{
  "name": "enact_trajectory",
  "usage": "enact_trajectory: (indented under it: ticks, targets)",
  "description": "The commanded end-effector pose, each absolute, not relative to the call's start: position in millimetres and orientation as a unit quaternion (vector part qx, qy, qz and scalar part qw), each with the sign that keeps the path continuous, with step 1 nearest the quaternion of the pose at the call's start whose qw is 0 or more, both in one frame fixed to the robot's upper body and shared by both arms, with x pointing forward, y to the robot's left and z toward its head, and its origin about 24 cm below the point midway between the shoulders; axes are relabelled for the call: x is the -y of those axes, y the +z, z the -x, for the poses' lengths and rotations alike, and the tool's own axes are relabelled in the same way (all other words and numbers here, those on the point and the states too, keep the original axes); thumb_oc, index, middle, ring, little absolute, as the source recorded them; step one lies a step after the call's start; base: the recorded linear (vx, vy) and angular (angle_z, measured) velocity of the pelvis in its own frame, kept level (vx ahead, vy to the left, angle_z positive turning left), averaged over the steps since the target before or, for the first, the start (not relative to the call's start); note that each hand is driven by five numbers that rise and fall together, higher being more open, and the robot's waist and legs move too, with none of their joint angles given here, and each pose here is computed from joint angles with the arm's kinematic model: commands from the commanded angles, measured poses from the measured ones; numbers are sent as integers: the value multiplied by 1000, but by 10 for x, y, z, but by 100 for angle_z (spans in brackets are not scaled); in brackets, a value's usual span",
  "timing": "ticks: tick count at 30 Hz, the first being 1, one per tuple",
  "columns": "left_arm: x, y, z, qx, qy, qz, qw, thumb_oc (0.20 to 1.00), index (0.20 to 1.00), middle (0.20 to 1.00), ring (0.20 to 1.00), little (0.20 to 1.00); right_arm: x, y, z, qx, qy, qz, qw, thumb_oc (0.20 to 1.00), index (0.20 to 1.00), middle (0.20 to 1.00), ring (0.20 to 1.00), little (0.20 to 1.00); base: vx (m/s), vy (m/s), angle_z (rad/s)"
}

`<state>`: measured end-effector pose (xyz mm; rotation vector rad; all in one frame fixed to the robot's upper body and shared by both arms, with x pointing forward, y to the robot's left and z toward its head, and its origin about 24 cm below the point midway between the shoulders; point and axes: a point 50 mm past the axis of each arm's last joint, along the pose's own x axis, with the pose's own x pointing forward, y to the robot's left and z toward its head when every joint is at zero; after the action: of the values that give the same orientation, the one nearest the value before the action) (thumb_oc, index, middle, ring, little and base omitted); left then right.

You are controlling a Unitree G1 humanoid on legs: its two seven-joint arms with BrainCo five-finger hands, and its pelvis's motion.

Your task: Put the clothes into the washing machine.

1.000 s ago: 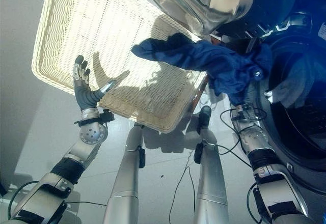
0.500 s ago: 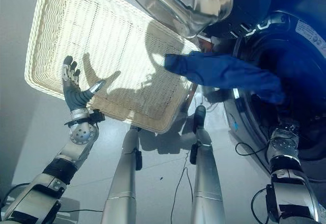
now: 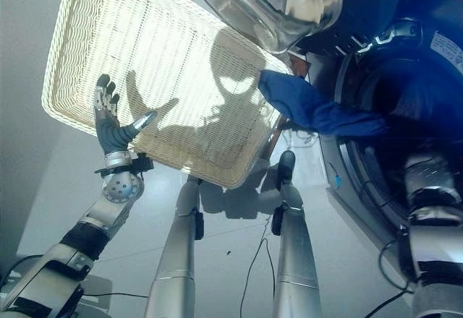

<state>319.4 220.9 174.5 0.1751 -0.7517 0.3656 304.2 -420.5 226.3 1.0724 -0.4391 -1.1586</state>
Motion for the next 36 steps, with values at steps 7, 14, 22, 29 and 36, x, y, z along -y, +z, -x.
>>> enact_trajectory:
  ticks: [7, 14, 22, 29, 36]
  targets:
    - [-2406, 1844, -3124, 387, 192, -80, 898, 1000, 1000, 1000, 1000, 1000, 4832, 2996, -1852, 397, -677, -358, 505, 200, 200, 200, 200, 200, -1, -1, -2]
    - [-2423, 1901, -3166, 385, 187, -83, 900, 1000, 1000, 1000, 1000, 1000, 4915, 2906, -1767, 355, -725, -344, 480, 473, 473, 473, 473, 473, 1, -4, 1]
    - [-2265, 1953, -3255, 385, 168, -81, 904, 1000, 1000, 1000, 1000, 1000, 4807, 2568, -2232, 199, -732, -241, 606, 1000, 1000, 1000, 1000, 1000, -1, 0, 2]
    - [-2182, 2022, -3311, 391, 164, -73, 903, 1000, 1000, 1000, 1000, 1000, 4567, 2630, -2615, 139, -703, -99, 690, 1000, 1000, 1000, 1000, 1000, -5, 6, 2]
    - [-2105, 2057, -3327, 399, 161, -67, 900, 1000, 1000, 1000, 1000, 1000, 4334, 2617, -2849, 114, -688, 72, 713, 1000, 1000, 1000, 1000, 1000, 0, 0, 0]
